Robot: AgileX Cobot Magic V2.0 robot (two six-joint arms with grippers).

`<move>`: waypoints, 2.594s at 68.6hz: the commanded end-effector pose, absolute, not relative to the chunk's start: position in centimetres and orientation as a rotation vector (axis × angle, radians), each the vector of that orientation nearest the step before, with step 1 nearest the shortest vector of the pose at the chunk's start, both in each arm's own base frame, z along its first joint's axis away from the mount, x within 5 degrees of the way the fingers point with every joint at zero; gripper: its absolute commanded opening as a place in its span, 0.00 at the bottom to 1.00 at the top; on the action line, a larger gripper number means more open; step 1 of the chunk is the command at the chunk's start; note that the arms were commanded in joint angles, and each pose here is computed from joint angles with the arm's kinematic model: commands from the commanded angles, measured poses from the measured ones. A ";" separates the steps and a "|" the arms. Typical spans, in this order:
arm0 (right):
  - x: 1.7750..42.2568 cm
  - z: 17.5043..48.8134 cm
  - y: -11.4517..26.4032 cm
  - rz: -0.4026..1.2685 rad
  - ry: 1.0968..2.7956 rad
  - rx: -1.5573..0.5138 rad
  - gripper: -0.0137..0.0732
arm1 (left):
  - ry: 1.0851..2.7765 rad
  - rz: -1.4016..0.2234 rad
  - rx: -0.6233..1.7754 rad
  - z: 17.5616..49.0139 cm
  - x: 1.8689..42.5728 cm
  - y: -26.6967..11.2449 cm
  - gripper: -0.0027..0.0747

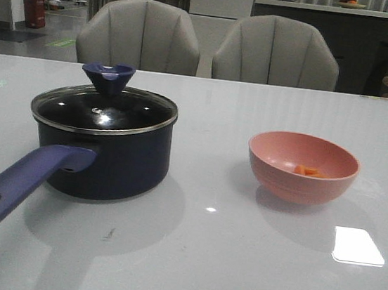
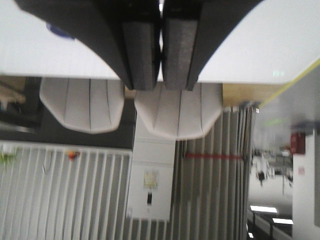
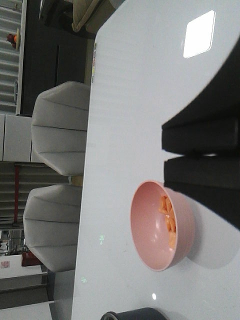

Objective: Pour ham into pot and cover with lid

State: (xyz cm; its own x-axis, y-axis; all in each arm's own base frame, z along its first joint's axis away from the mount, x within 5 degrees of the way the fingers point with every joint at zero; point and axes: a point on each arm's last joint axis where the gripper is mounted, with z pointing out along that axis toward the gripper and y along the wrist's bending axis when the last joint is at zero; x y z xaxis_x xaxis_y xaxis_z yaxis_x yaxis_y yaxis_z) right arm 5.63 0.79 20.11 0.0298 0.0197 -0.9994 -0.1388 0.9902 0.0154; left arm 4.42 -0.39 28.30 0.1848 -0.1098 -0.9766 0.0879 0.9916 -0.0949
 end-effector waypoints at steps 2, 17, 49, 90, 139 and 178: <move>5.4 21.2 0.7 0.113 1.425 -0.085 0.34 | 1.477 -0.124 0.011 30.5 5.5 -0.6 0.21; 5.4 21.2 0.7 0.113 1.425 -0.085 0.34 | 1.685 -0.132 0.020 30.2 8.3 -0.9 0.21; 5.4 21.2 0.7 0.113 1.425 -0.085 0.34 | 1.773 -0.122 0.006 29.3 11.1 -0.9 0.25; 5.4 21.2 0.7 0.113 1.424 -0.085 0.34 | 1.770 -0.134 -0.010 28.9 11.1 -0.9 0.79; 5.4 21.2 0.7 0.113 1.424 -0.085 0.34 | 2.256 -0.322 0.015 35.3 22.0 -2.9 0.83; 5.4 21.2 0.7 0.113 1.424 -0.085 0.34 | 2.445 -0.286 0.093 36.0 30.8 -12.4 0.82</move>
